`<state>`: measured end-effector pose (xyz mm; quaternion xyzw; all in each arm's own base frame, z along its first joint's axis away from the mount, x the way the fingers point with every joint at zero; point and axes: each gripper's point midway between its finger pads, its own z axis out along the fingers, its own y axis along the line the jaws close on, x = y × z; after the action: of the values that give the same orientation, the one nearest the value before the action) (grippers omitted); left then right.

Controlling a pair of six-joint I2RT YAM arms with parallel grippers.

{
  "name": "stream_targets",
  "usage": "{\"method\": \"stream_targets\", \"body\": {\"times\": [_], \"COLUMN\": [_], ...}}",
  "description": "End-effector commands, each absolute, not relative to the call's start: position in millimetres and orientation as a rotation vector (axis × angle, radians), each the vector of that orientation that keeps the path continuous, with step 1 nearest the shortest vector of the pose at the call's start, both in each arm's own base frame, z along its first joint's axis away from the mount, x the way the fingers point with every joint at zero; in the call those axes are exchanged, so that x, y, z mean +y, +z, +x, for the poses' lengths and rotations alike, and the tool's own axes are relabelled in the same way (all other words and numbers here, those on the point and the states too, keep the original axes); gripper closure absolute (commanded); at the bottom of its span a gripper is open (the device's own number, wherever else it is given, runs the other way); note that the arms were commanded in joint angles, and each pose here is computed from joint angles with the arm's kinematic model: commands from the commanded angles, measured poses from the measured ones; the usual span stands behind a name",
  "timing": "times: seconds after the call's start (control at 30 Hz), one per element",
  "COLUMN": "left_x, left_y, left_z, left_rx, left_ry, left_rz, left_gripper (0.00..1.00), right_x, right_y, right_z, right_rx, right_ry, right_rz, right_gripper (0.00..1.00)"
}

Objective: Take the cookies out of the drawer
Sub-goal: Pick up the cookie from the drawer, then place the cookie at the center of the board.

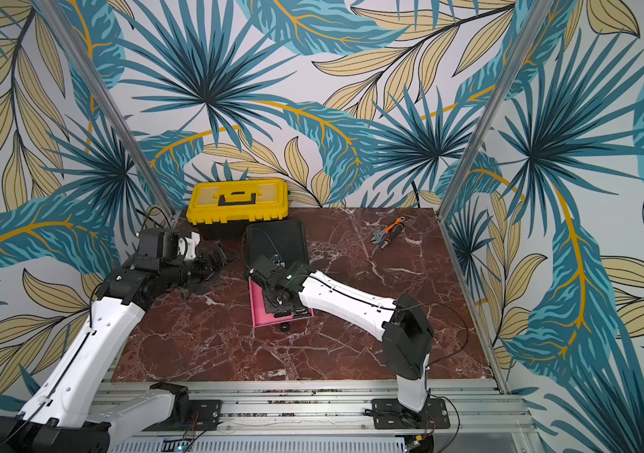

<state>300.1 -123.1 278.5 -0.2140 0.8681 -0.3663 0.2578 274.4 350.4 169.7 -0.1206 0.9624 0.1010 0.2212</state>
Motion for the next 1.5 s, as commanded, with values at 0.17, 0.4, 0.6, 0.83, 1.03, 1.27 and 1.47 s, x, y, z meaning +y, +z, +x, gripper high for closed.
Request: {"method": "stream_targets", "body": {"times": [0.17, 0.4, 0.6, 0.83, 1.03, 1.27, 1.47], "left_x": [-175.2, -213.8, -211.5, -222.7, -220.4, -209.6, -203.8], "left_y": [316.6, 311.8, 304.1, 313.1, 301.0, 294.4, 288.5], "left_z": [318.3, 329.2, 352.0, 380.6, 390.8, 395.8, 394.9], "left_rx": [2.279, 2.294, 2.295, 2.292, 2.336, 2.291, 2.296], "left_ry": [-1.134, -1.177, -1.075, -1.082, -1.024, -0.976, -0.937], "left_rz": [-0.436, -0.382, -0.424, -0.458, -0.516, -0.578, -0.601], "left_gripper": [0.0, 0.0, 0.0, 0.0, 0.0, 0.0, 0.0], "right_x": [309.3, 233.2, 159.6, 125.9, 110.4, 100.5, 109.9], "right_y": [237.3, 234.9, 194.5, 143.0, 100.9, 66.9, 50.6], "right_z": [256.1, 252.9, 274.7, 311.4, 340.7, 351.4, 357.2], "right_rx": [2.532, 2.572, 2.675, 2.825, 2.897, 2.943, 2.972], "right_ry": [0.381, 0.331, 0.198, 0.073, 0.019, -0.038, 0.063], "right_rz": [-0.336, -0.232, -0.106, -0.101, -0.082, -0.071, 0.012], "right_gripper": [0.78, 0.78, 0.78, 0.79, 0.79, 0.79, 0.78]}}
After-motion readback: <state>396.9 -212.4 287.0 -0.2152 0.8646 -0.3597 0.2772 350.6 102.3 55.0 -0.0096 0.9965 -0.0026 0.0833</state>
